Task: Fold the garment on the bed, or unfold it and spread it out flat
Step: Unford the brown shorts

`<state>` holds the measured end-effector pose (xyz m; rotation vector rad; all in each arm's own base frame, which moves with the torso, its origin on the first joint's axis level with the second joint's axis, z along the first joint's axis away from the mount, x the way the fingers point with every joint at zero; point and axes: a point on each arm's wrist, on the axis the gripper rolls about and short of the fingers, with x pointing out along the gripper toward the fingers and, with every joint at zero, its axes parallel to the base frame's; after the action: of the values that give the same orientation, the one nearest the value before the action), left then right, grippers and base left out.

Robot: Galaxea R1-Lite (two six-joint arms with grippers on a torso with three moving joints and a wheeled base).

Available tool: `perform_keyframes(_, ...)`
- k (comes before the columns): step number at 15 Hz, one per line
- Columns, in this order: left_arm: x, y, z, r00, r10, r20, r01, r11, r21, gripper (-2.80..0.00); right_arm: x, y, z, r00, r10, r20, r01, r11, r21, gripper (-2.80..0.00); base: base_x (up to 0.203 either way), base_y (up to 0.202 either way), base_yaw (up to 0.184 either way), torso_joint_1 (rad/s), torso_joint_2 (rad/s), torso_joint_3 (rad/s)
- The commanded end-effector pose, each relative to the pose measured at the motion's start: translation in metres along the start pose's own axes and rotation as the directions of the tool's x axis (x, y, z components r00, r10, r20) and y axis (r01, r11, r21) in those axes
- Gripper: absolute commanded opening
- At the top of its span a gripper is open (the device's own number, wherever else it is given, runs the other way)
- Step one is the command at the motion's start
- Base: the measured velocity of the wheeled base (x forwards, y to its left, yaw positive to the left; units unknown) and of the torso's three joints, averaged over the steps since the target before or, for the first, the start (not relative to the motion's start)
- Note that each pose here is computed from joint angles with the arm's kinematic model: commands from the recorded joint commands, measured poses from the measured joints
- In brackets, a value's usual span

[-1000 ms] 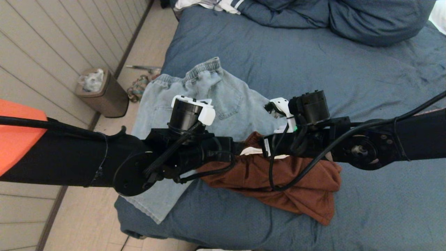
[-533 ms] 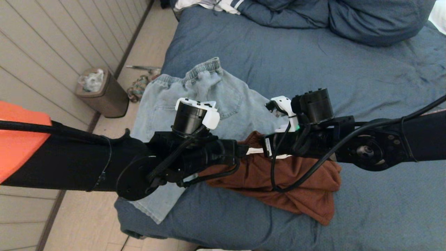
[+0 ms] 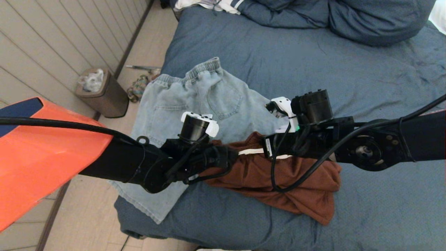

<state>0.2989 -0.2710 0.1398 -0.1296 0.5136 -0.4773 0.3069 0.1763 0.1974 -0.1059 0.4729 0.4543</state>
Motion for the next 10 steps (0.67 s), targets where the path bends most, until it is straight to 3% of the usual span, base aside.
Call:
perform_keyframes(1,0.0073,0.0016,-0.0069,1.0,0.011,-0.02,-0.011,1.0,0.0,0.0,0.0012,0.0,-0.0006,1.0,-0.001,-0.002,0.001,1.0,0.0,-2.8,0.0,0.0,0.0,0.0,0.0,0.0)
perform_keyframes(4,0.0043,0.0013,-0.0062,1.0,0.014,-0.017,-0.014,1.0,0.005,0.0,0.0012,-0.0014,0.0,1.0,-0.004,0.001,0.004,1.0,0.001,-2.8,0.0,0.0,0.0,0.0,0.0,0.0)
perform_keyframes(5,0.0033,0.0005,-0.0073,1.0,0.012,-0.021,-0.012,1.0,0.013,-2.8,0.0011,-0.0011,0.0002,1.0,-0.003,0.002,0.003,1.0,0.0,-2.8,0.0,0.0,0.0,0.0,0.0,0.0)
perform_keyframes(10,0.0016,-0.0015,-0.0035,1.0,-0.005,-0.008,0.005,1.0,0.004,-2.8,0.001,-0.001,0.0011,1.0,-0.003,0.006,0.003,1.0,0.002,-2.8,0.0,0.0,0.0,0.0,0.0,0.0)
